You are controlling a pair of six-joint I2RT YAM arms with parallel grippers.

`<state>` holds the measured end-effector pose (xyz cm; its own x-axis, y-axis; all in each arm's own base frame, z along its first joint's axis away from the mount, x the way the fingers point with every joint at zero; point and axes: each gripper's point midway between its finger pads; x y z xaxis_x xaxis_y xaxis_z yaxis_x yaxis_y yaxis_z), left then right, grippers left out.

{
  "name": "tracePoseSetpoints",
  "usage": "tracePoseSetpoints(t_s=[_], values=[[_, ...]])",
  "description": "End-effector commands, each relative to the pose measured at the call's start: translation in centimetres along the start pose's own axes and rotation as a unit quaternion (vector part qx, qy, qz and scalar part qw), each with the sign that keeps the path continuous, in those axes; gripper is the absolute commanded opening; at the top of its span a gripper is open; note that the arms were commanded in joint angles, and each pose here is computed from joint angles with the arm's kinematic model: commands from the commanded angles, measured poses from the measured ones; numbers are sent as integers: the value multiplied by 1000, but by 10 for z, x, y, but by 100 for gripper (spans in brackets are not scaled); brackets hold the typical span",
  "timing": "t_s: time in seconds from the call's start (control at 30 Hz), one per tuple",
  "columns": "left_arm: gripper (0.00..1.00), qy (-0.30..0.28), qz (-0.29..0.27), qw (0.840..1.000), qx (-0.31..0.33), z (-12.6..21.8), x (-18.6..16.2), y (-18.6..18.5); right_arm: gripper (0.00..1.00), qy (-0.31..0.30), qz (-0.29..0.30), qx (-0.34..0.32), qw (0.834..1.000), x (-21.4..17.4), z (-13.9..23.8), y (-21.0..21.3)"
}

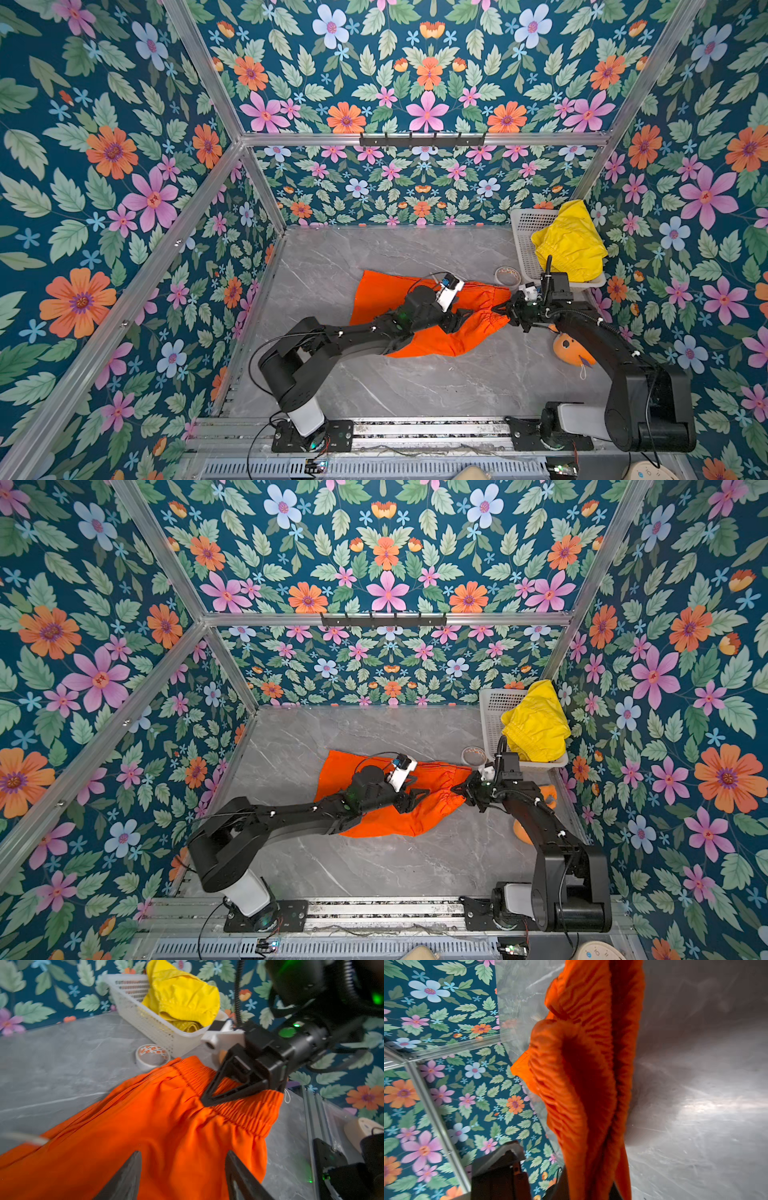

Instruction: Fold and stack the shorts

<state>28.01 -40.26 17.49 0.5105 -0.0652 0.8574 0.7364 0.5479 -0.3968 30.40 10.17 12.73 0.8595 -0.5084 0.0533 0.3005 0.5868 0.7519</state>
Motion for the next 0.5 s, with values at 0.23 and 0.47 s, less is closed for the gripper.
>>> tracePoseSetpoints(t_s=[0.23,0.47], values=[[63,113,256,926,254,107,-58,148,9,18,135,-143,980,10,36,-10],[54,122,313,901,274,128,-88,181,9,11,193,-183,964,32,47,8]])
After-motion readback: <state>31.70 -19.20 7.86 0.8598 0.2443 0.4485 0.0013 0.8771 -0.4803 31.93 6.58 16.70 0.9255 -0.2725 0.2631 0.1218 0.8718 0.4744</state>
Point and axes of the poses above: each gripper's point midway between its finger pads, its own z axis back along the fingers, its own y axis along the line the jaws close on, x = y × z, and after that the axes turned 7 degrees about z, right-handed
